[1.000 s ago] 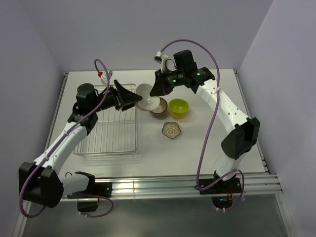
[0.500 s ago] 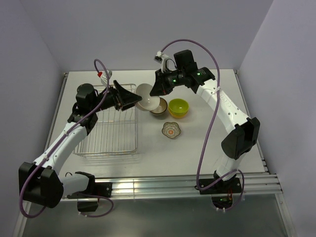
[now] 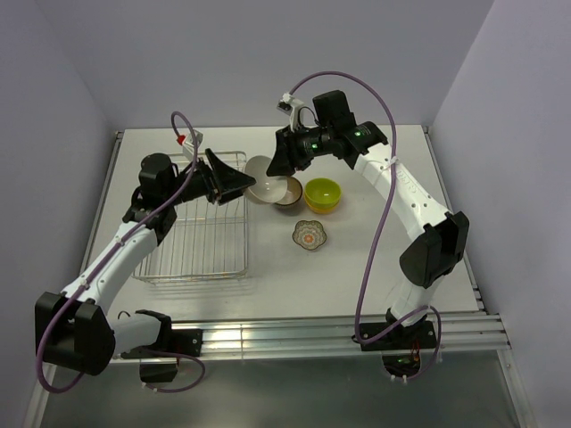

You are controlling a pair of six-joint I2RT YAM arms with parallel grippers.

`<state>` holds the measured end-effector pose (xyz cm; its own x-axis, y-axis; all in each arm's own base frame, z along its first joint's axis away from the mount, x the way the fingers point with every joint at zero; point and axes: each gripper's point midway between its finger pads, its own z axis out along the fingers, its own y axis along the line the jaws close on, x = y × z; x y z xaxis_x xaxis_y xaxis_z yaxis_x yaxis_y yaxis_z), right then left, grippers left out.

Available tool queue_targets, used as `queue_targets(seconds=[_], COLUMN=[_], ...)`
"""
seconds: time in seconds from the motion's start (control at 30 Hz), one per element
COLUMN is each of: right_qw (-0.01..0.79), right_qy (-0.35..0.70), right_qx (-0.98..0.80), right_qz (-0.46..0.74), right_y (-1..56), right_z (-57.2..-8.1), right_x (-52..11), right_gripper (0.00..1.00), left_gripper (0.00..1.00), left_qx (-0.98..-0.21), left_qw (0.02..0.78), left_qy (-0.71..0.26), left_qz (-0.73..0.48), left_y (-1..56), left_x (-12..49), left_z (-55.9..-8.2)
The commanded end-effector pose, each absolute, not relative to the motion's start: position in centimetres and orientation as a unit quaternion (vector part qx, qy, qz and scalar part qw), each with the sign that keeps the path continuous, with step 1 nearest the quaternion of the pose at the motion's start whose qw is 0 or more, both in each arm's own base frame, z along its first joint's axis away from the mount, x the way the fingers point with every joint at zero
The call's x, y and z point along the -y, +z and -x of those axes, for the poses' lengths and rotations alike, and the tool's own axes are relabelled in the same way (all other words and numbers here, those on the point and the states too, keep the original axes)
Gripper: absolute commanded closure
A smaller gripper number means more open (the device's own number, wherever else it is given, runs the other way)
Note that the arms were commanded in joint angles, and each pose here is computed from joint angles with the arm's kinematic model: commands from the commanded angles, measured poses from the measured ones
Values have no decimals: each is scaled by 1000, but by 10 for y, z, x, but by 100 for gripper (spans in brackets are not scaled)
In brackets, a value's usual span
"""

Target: Load the bowls into the dish rack

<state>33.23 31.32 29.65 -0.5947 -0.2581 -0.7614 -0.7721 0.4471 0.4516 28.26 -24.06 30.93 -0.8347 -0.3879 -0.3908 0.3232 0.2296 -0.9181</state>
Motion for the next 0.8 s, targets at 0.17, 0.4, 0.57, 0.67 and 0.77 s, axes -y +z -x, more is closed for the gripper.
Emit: queue_targets(seconds=[0.17, 0.4, 0.57, 0.67, 0.77], right_qw=[342, 358, 365, 364, 365], right_qy=[423, 410, 403, 400, 395], right_qx=[-769, -771, -773, -775, -779], right_qz=[336, 331, 327, 326, 323], right_y=[322, 328, 331, 329, 327], right_z=[-334, -337, -339, -339, -340], right_x=[-320, -316, -312, -310, -308], right_gripper=[38, 18, 16, 16, 15], left_gripper=[100, 100, 100, 100, 100], left_qx=[-717, -733, -757, -786, -805], left_qw=[322, 320, 343, 341, 343], left_qy=[-618, -599, -554, -515, -482], left_qz=[29, 42, 39, 39, 38], left_y=[320, 307, 297, 283, 273], left_x=[228, 214, 190, 174, 150], left_z=[-292, -299, -307, -305, -302])
